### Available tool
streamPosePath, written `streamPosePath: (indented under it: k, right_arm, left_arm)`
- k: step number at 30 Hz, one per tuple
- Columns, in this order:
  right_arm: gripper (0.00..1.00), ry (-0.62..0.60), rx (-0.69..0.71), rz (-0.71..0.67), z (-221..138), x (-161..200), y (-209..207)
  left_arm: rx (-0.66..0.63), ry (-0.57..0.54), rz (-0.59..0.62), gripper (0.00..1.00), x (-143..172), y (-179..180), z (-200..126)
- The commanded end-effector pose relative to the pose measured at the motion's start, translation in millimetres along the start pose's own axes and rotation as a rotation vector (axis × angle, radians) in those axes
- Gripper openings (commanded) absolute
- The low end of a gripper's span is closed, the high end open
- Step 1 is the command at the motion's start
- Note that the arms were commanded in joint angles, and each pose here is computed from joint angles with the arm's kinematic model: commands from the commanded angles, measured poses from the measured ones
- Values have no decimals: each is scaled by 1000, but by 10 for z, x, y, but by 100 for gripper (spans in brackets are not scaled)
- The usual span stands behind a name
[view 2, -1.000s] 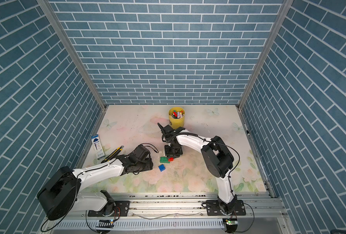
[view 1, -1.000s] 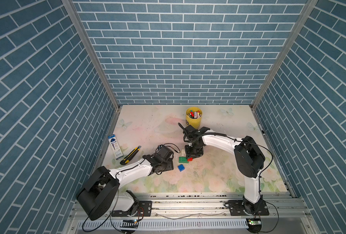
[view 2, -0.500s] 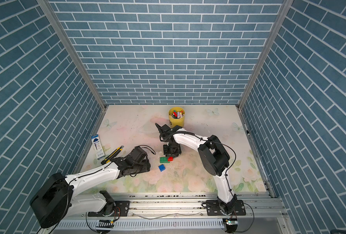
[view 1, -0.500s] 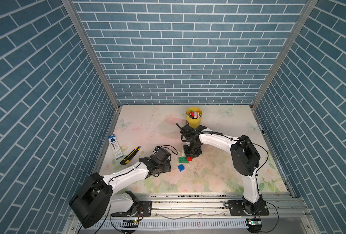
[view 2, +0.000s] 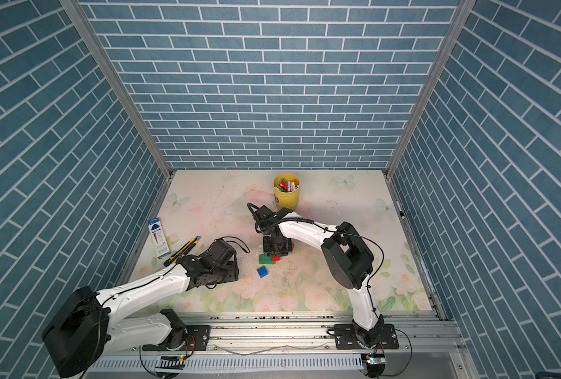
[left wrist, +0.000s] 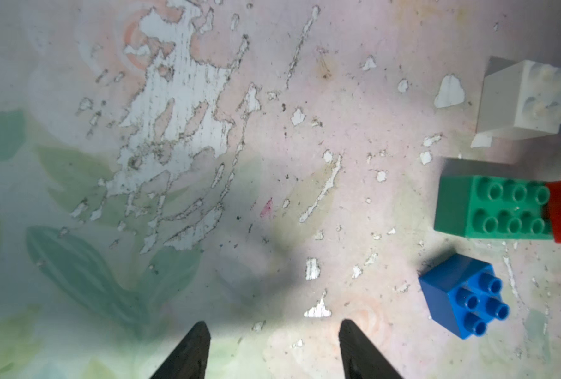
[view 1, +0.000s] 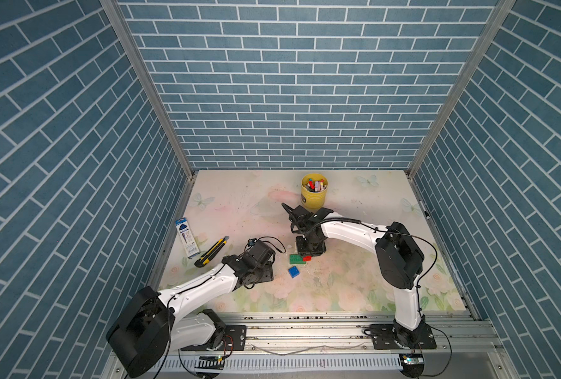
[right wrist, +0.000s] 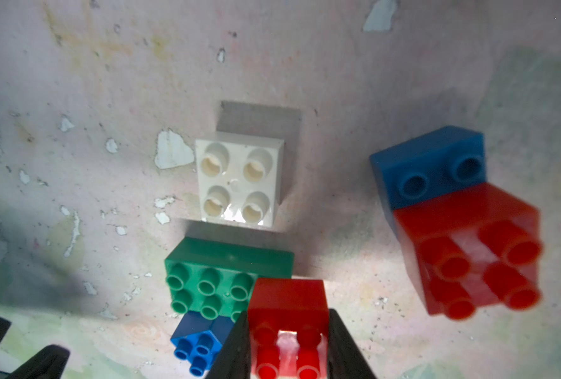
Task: Assemble the letter y with lego
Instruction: Assemble the lego brick with the lego brick.
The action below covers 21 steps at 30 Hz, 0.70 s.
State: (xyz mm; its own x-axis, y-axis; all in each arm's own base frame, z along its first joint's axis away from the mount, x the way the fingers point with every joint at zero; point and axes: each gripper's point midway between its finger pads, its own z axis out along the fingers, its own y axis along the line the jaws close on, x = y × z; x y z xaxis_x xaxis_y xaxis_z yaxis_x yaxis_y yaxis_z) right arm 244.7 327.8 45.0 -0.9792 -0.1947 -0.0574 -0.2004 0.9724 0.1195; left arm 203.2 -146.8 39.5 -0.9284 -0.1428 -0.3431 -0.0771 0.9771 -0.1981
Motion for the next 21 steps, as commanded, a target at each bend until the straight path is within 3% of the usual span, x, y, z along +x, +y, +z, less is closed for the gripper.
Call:
streamPosePath:
  k: [1, 12, 21]
  right_arm:
    - [20, 37, 209, 35, 574, 162, -406]
    - [8, -69, 113, -11, 546, 229, -202]
    - [5, -120, 162, -40, 467, 292, -231]
  left_arm:
    - [-37, -3, 22, 66, -41, 57, -97]
    - [-49, 13, 70, 65, -85, 27, -190]
    - [-28, 10, 55, 66, -7, 63, -126]
